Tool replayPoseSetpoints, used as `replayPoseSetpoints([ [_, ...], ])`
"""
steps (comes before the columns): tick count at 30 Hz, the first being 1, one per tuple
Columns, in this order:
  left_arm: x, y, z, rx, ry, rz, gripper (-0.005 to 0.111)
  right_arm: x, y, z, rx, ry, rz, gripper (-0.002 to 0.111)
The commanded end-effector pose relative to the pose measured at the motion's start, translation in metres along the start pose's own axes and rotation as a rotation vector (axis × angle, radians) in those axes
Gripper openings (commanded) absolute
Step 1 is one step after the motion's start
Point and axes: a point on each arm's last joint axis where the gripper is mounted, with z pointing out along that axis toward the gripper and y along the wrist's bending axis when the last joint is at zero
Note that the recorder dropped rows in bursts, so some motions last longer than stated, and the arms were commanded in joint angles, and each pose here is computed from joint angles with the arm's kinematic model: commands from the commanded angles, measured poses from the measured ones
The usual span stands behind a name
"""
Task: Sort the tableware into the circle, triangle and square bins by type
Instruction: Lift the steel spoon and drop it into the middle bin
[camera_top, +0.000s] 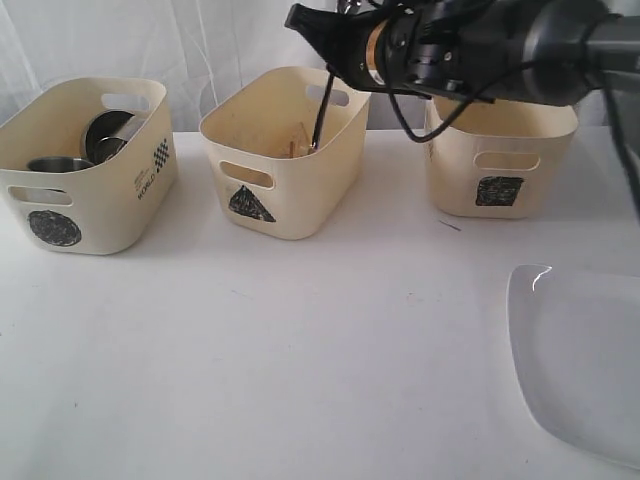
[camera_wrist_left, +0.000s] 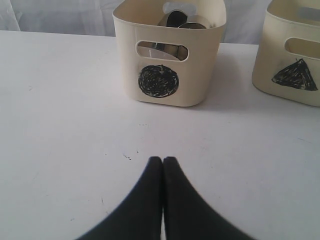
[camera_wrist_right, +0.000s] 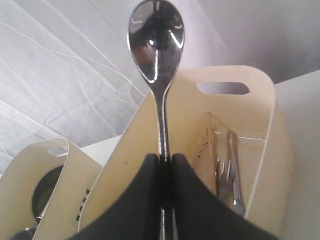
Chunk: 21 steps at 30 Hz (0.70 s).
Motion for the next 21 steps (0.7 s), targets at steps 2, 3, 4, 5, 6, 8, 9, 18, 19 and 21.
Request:
replayPoseSetpoints([
  [2, 0.0, -0.001, 0.0, 0.009, -0.006, -0.013, 0.0, 0.006, -0.004, 0.039, -0.008, -0.004, -0.023, 0.0],
  [3, 0.0, -0.001, 0.0, 0.009, -0.006, -0.013, 0.0, 0.007, -0.004, 0.044, -0.01, -0.008, -0.023, 0.0],
  [4, 0.0, -0.001, 0.0, 0.009, -0.006, -0.013, 0.0, 0.009, -0.005, 0.05, -0.01, -0.007, -0.023, 0.0],
  [5, 0.0, -0.001, 0.0, 0.009, -0.006, -0.013, 0.0, 0.011, -0.005, 0.056, -0.009, -0.006, -0.023, 0.001],
  [6, 0.0, -0.001, 0.0, 0.009, -0.006, -0.013, 0.0, 0.013, -0.006, 0.06, -0.008, -0.005, -0.023, 0.002],
  [8, 0.0, -0.001, 0.0, 0.009, -0.006, -0.013, 0.0, 0.015, -0.007, 0.067, -0.01, -0.006, -0.023, 0.008],
  [9, 0.0, -0.001, 0.0, 0.009, -0.006, -0.013, 0.0, 0.016, -0.007, 0.068, -0.011, -0.007, -0.023, 0.011],
  [18, 0.0, -0.001, 0.0, 0.009, -0.006, -0.013, 0.0, 0.005, -0.001, 0.056, -0.021, -0.027, -0.109, 0.027],
  [19, 0.0, -0.001, 0.0, 0.009, -0.006, -0.013, 0.0, 0.003, -0.001, 0.052, -0.019, -0.028, -0.114, 0.027],
  [21, 0.0, -0.001, 0.0, 0.009, -0.006, -0.013, 0.0, 0.0, -0.001, 0.039, -0.002, -0.026, -0.136, 0.027],
])
